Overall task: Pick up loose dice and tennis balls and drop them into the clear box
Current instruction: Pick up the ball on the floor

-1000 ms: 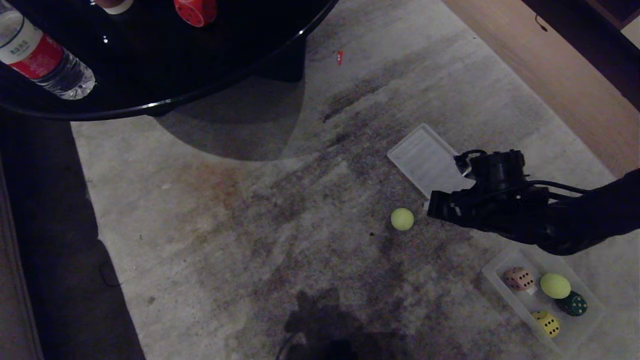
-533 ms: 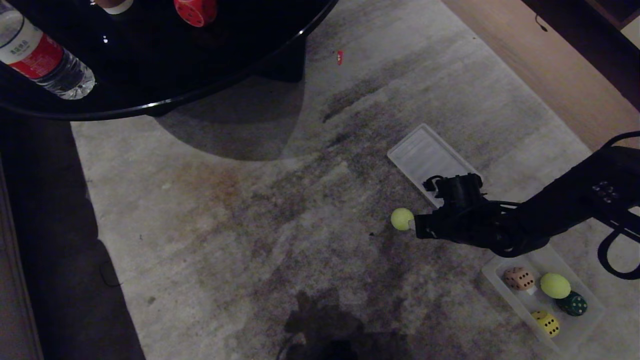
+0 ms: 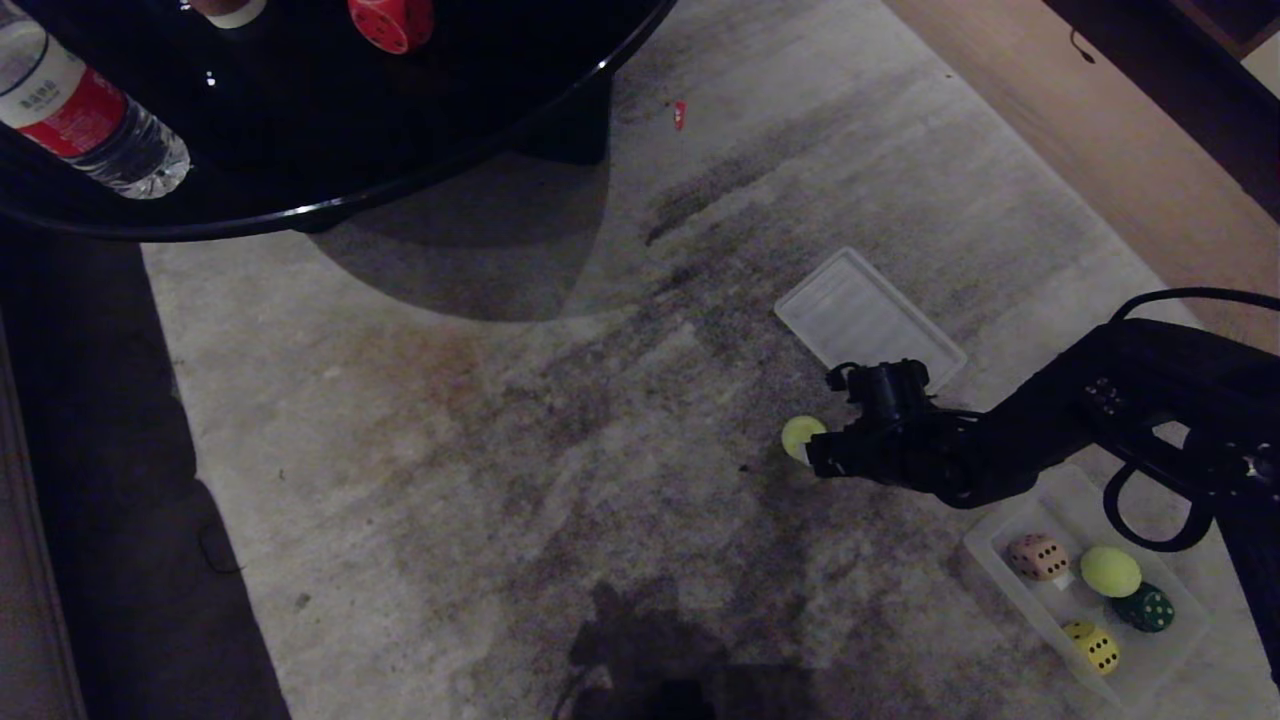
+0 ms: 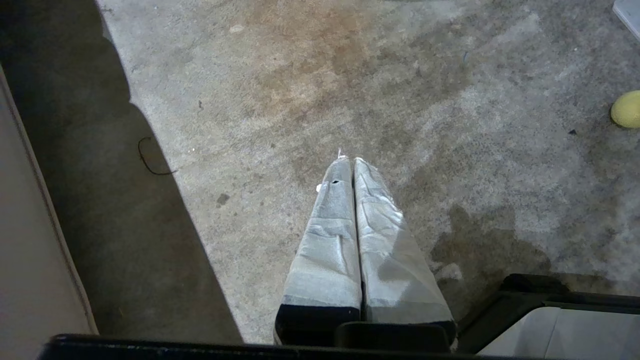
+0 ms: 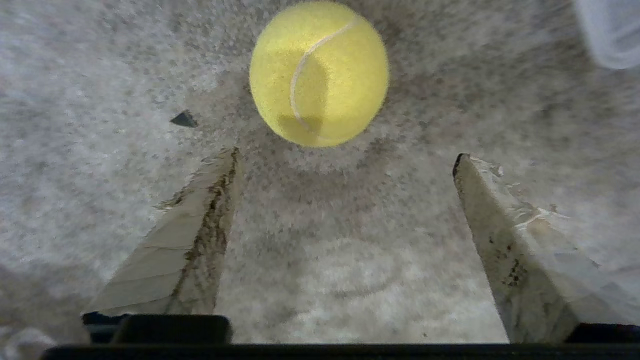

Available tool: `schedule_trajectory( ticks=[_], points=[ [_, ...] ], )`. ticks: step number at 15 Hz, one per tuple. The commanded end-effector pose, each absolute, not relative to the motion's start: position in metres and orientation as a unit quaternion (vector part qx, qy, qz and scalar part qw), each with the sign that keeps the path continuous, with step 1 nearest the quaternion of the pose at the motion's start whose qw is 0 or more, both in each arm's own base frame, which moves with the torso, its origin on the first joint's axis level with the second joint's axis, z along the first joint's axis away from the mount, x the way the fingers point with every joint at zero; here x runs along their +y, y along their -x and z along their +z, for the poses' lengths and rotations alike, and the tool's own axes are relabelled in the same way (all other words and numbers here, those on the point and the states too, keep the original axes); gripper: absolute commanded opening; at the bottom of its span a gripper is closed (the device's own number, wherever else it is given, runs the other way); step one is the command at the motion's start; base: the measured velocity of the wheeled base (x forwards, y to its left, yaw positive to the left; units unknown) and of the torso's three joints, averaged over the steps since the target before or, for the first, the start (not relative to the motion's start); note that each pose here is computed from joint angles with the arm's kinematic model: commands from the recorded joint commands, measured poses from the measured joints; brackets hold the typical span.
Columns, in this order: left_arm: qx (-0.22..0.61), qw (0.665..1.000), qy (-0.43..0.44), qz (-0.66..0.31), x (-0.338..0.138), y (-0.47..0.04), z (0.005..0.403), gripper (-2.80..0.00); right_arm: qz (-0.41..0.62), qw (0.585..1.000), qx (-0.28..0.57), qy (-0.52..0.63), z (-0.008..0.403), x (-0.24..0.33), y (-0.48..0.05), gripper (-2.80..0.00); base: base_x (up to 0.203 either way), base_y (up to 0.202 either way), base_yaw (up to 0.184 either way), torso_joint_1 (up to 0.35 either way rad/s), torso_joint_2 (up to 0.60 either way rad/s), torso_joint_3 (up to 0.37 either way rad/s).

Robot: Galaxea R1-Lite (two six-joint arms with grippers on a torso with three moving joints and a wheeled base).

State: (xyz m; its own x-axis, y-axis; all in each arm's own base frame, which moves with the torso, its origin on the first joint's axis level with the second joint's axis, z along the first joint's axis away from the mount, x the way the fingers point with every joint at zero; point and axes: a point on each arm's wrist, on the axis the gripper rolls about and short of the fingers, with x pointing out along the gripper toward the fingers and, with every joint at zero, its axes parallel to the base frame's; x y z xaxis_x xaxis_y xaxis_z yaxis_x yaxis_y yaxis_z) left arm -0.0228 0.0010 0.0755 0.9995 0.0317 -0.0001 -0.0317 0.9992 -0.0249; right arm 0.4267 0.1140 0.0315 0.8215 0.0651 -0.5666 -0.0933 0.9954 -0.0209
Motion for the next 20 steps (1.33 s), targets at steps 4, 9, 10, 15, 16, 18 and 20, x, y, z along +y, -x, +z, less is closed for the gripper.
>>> schedule_trajectory(
  ticks=[4, 9, 10, 15, 16, 18, 20],
  points=[
    [0.001, 1.000, 0.012, 0.016, 0.001, 0.023, 0.075, -2.80, 0.041, 0.956, 0.288, 0.022, 0.011, 0.121, -0.449, 0.00, 0.000, 0.000, 0.000, 0.000, 0.00, 0.000],
    [0.001, 1.000, 0.012, 0.016, 0.001, 0.023, 0.075, -2.80, 0.040, 0.959, 0.281, 0.022, -0.003, 0.125, -0.465, 0.00, 0.000, 0.000, 0.000, 0.000, 0.00, 0.000],
    [0.001, 1.000, 0.012, 0.016, 0.001, 0.023, 0.075, -2.80, 0.030, 0.961, 0.274, 0.023, -0.005, 0.126, -0.470, 0.00, 0.000, 0.000, 0.000, 0.000, 0.00, 0.000],
    [0.001, 1.000, 0.012, 0.016, 0.001, 0.023, 0.075, -2.80, 0.009, 0.965, 0.261, 0.026, -0.010, 0.127, -0.480, -2.80, 0.000, 0.000, 0.000, 0.000, 0.00, 0.000],
    [0.001, 1.000, 0.013, 0.016, 0.001, 0.023, 0.075, -2.80, 0.008, 0.965, 0.261, 0.026, -0.010, 0.127, -0.481, -2.80, 0.000, 0.000, 0.000, 0.000, 0.00, 0.000],
    [0.001, 1.000, 0.013, 0.016, 0.001, 0.023, 0.075, -2.80, 0.006, 0.965, 0.259, 0.027, -0.006, 0.128, -0.479, -2.80, 0.000, 0.000, 0.000, 0.000, 0.00, 0.000],
    [0.001, 1.000, 0.013, 0.016, 0.001, 0.023, 0.075, -2.80, -0.004, 0.967, 0.254, 0.028, 0.011, 0.125, -0.470, -2.80, 0.000, 0.000, 0.000, 0.000, 0.00, 0.000]
  ],
)
